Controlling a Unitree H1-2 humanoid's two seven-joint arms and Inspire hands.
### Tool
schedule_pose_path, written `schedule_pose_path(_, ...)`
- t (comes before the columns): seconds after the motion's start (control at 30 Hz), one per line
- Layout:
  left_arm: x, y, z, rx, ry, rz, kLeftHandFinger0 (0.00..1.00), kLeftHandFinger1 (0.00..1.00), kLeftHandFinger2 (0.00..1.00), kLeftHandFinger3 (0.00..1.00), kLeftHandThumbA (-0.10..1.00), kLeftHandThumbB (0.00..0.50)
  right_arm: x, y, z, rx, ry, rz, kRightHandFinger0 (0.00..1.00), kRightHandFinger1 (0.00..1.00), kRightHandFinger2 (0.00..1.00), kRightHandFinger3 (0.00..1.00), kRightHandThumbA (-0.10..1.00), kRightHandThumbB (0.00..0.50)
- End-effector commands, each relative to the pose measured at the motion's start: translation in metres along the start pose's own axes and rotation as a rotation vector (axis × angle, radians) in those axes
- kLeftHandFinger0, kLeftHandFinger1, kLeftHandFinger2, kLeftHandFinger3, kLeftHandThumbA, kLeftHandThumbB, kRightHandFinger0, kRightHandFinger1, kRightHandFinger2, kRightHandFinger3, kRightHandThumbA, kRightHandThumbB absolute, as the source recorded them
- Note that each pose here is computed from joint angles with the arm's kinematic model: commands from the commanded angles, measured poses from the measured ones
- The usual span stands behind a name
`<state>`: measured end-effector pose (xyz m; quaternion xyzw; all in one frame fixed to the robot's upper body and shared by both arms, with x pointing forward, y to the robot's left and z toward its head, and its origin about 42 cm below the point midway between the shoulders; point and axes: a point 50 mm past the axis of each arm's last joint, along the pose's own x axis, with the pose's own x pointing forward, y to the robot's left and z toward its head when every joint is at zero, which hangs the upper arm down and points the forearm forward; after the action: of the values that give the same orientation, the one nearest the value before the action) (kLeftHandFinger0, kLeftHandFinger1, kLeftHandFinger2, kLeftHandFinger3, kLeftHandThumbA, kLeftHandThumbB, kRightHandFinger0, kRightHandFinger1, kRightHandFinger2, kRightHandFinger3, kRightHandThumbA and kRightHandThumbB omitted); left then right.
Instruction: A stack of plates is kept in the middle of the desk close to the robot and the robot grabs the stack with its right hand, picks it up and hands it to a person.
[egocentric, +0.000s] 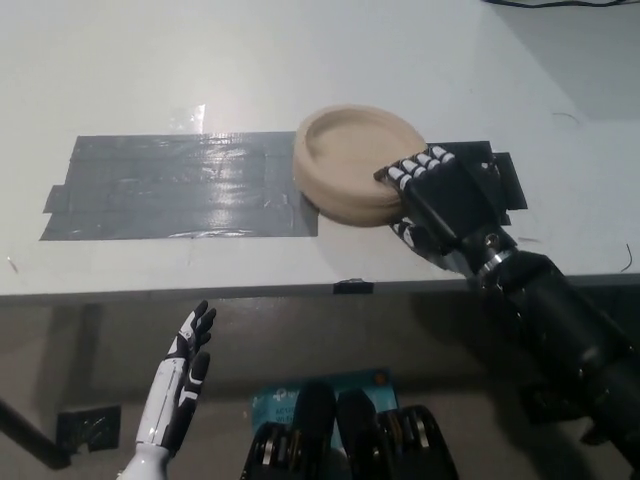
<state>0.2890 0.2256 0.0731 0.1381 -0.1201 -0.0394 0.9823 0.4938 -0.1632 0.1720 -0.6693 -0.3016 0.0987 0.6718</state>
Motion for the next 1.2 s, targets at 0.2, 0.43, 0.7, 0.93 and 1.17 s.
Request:
schedule_pose_path(0.2,0.014,0.009,0.007,0.016,-0.074,0.021,1.0,1.0,1.0,1.0,1.0,0.328,0.007,-0.023,-0.014,-0.013,-0.113,-0.316,0.0,0.12,0.72,0.58,-0.1,0.23)
schedule_pose_path(0.43,0.014,0.009,0.007,0.016,-0.073,0.022,1.0,1.0,1.0,1.0,1.0,0.33,0.008,-0.048,-0.016,0.001,-0.154,-0.474,0.0,0.08,0.64,0.57,-0.1,0.242)
schedule_pose_path(0.7,0.017,0.01,0.009,0.015,-0.082,0.02,1.0,1.0,1.0,1.0,1.0,0.317,0.007,-0.099,-0.019,-0.019,-0.193,-0.624,0.0,0.0,0.46,0.64,-0.1,0.259)
schedule_pose_path(0.93,0.019,0.011,0.01,0.016,-0.078,0.021,1.0,1.0,1.0,1.0,1.0,0.315,0.002,-0.138,-0.002,-0.036,-0.274,-0.681,0.0,0.0,0.0,0.37,-0.1,0.281)
schedule_pose_path(1.17,0.02,0.01,0.011,0.025,-0.082,0.014,1.0,1.0,1.0,1.0,1.0,0.311,0.002,-0.135,0.001,-0.039,-0.283,-0.628,0.0,0.0,0.02,0.21,-0.1,0.345)
